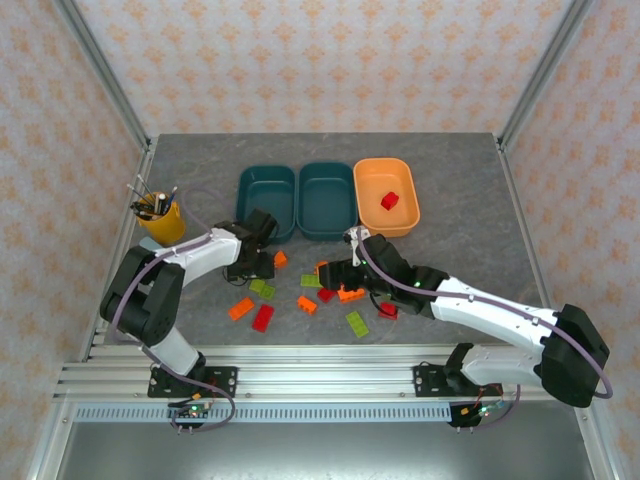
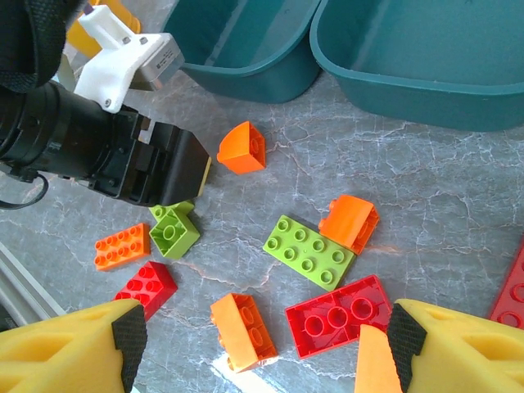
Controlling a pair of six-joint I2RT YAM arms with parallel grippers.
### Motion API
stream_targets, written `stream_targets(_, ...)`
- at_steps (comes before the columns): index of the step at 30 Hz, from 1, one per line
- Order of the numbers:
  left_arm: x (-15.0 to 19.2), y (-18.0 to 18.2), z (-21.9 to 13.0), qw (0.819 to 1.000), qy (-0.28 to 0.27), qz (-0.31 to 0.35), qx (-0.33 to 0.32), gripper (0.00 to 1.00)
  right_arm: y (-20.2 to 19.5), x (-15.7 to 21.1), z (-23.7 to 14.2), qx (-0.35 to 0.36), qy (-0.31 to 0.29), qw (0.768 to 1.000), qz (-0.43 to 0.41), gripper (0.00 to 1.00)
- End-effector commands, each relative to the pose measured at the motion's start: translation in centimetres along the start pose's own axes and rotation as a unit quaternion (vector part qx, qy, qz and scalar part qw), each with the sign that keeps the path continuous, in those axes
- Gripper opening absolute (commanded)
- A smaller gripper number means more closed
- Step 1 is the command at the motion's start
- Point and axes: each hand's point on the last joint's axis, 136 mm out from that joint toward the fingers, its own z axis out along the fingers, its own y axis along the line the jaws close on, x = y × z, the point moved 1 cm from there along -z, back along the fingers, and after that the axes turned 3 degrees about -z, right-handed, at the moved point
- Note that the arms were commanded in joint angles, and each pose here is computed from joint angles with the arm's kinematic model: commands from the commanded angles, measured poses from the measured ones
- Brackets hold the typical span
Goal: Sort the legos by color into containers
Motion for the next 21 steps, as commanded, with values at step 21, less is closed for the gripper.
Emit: stream_targets(21,-1.2,2.0,-3.4,0.999,-0.044,-0.007,-0.023,0.34,0.8,-3.6,-1.3,0.011,-0.051,0.999,0.002,0.78)
